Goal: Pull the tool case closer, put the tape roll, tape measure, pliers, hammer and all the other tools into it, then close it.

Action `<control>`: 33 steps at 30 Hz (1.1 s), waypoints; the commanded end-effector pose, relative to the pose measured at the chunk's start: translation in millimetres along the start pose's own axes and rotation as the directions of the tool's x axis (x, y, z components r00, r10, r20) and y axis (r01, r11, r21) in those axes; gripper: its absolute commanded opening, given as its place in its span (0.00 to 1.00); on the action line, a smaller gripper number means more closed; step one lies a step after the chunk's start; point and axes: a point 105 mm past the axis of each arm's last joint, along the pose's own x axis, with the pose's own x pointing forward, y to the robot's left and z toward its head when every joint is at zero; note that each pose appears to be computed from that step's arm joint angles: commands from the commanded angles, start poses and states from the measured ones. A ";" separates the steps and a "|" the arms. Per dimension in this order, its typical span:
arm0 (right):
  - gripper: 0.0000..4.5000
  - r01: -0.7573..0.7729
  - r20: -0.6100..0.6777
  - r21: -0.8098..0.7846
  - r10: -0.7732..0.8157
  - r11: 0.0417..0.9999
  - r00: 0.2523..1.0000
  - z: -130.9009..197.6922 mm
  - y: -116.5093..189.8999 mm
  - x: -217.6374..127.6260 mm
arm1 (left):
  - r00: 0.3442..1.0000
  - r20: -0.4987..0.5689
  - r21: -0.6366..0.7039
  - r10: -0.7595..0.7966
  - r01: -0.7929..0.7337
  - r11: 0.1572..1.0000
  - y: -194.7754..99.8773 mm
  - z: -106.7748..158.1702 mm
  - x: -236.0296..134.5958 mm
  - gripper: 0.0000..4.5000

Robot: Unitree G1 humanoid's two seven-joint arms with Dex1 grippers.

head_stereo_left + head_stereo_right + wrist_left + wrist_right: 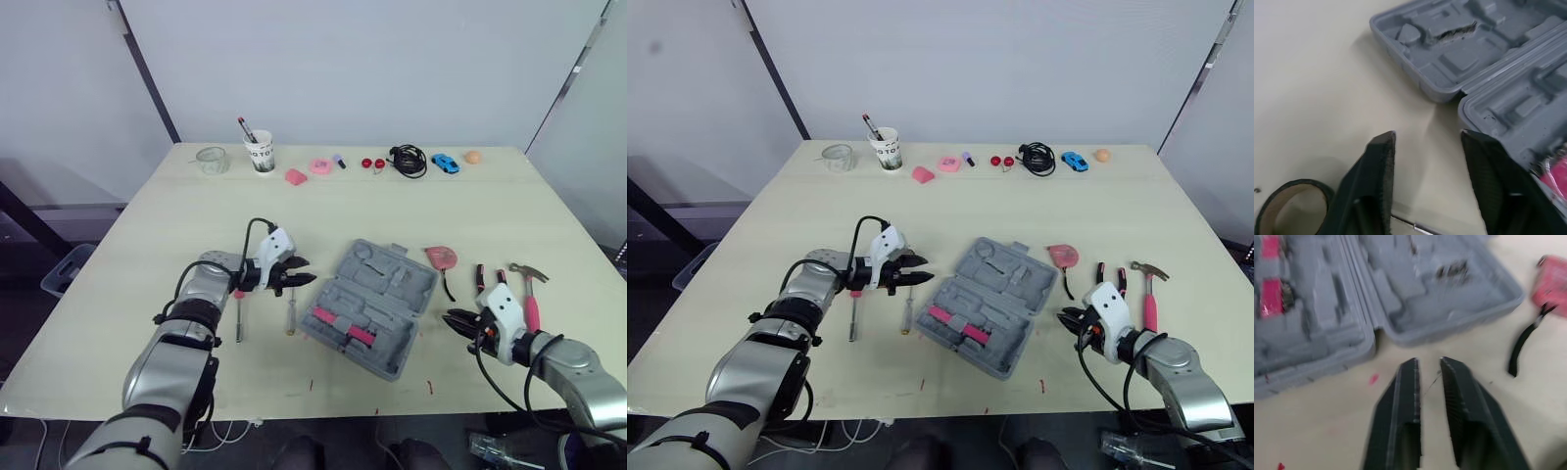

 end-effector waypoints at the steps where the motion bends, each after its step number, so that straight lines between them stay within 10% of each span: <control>1: 0.00 -0.020 -0.021 -0.055 0.018 0.998 1.000 5.8 0.3 6.0 | 1.000 -0.012 0.032 0.027 -0.027 0.999 7.0 10.6 4.8 0.13; 33: 0.00 -0.069 -0.046 -0.061 0.066 0.996 0.997 8.8 18.0 45.5 | 0.994 -0.109 0.017 0.023 -0.022 1.000 -9.1 8.9 45.5 0.04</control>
